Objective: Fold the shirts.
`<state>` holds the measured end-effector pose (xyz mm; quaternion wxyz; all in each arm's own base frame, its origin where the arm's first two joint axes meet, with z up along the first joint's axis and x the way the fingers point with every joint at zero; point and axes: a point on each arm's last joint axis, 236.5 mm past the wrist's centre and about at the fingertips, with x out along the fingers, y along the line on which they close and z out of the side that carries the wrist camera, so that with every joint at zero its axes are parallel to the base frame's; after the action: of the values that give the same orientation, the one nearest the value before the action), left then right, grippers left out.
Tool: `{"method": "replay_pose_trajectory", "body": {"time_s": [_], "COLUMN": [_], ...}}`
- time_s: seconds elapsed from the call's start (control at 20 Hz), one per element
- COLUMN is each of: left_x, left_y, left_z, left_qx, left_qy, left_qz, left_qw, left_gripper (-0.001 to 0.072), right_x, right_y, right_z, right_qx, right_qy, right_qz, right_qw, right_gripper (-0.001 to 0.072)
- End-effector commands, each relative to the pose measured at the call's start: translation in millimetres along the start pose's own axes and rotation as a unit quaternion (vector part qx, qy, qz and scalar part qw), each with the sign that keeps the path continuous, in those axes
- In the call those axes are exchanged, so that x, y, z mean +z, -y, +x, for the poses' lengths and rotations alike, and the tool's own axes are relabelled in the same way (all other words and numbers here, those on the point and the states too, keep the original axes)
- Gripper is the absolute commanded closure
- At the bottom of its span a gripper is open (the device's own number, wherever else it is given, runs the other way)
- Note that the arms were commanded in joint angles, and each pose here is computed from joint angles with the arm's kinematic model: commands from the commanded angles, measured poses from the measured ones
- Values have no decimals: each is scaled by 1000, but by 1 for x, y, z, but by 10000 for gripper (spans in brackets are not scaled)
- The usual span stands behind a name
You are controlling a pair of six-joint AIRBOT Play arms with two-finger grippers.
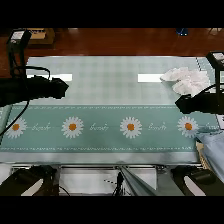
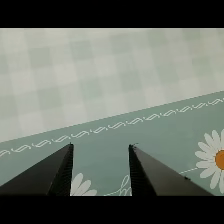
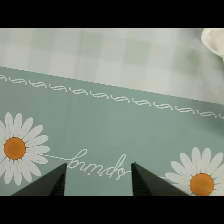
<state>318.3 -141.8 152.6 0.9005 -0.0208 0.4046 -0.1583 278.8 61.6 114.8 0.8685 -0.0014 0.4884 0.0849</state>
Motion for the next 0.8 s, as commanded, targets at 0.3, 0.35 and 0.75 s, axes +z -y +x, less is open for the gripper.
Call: {"method": "replay_pose_trajectory", "body": {"time_s": [0.3, 0.35, 0.75], "left_x": [0, 0, 5], "left_y": [0, 0, 1], "left_z": [0, 0, 1], "left_qx": [0, 0, -2], "left_qy": [0, 0, 10], "left_qz": [0, 0, 0], "left_qw": [1000, 1000, 1000], "left_gripper": [265, 265, 265], "right_x": [0, 0, 7], "right_y": [0, 0, 0], "right_z": [0, 0, 0], "right_qx": [0, 0, 1], "right_qy": [0, 0, 15], "right_qz": [0, 0, 0], "right_qw": [1000, 1000, 1000], "right_gripper": [225, 225, 226]}}
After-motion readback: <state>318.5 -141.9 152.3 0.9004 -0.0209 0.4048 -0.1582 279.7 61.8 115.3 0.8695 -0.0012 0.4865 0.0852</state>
